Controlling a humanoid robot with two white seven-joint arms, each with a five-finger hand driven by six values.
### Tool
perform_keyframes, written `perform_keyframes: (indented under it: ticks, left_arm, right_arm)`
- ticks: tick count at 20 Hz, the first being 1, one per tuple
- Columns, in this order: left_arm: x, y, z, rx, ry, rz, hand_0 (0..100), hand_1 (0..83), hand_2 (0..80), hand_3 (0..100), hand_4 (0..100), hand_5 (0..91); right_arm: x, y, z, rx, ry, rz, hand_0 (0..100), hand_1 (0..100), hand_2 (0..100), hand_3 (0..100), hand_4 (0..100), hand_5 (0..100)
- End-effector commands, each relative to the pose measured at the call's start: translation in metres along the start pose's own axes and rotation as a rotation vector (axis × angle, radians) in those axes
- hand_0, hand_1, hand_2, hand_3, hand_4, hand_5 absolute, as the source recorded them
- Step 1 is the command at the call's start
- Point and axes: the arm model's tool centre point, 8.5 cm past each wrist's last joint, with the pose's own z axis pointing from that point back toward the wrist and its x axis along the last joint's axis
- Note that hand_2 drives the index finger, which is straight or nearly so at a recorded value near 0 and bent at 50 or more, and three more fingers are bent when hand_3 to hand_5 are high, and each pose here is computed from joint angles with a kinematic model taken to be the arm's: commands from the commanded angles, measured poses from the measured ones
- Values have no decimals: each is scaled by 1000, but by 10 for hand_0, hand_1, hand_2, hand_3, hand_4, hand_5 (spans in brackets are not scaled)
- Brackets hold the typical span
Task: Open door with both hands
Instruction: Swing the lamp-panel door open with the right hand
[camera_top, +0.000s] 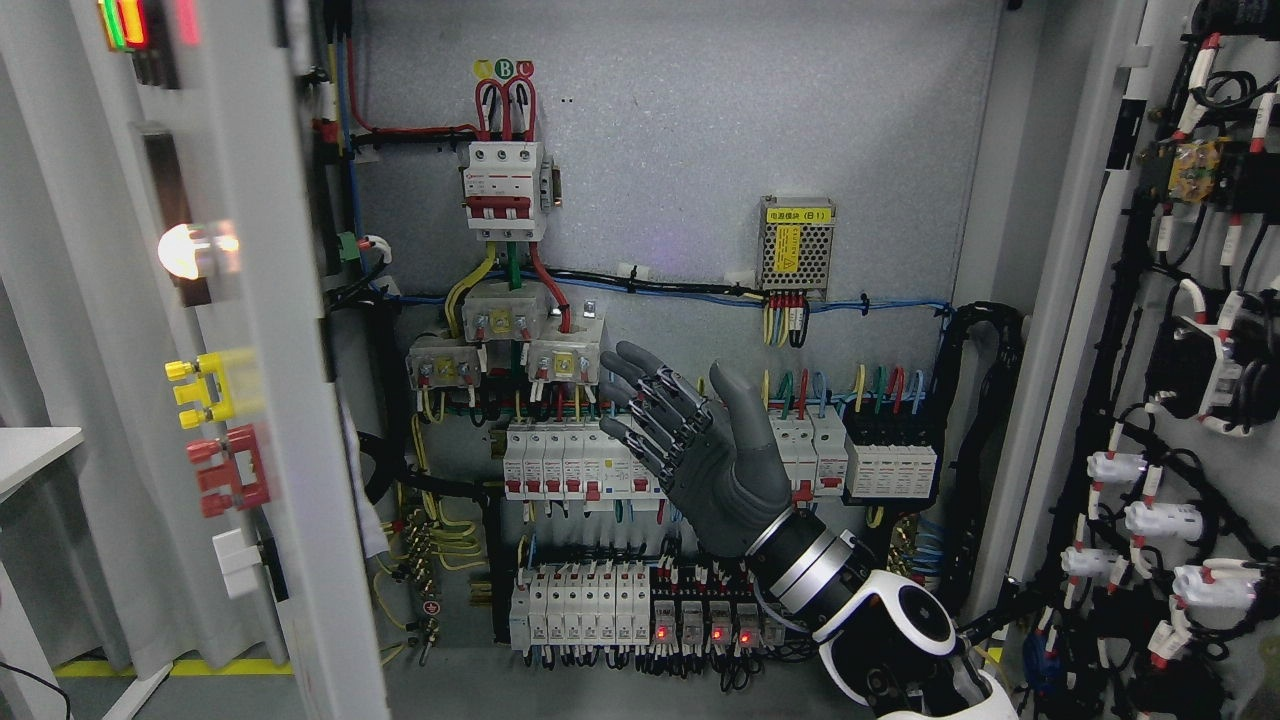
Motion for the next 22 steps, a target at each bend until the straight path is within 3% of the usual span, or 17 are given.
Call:
perform_keyframes:
  ticks: [1,6,12,22]
  left_arm:
    - [1,1,0,1,-2,0,296,0,27,27,37,0]
    - [1,1,0,1,-2,1,296,0,28,27,38,0]
    - [1,1,0,1,-2,0,296,0,27,27,38,0]
    - [1,2,0,3,-2,0,296,0,27,27,37,0]
  right_arm:
    - [-2,32,-5,78,-1,16,218,0,0,0,0,0]
    - [-21,53,-10,147,48,6,218,0,0,0,0,0]
    - [-27,109,-15,302,59,15,219,0,0,0,0,0]
    - [-51,177,3,470,67,-138,218,0,0,0,0,0]
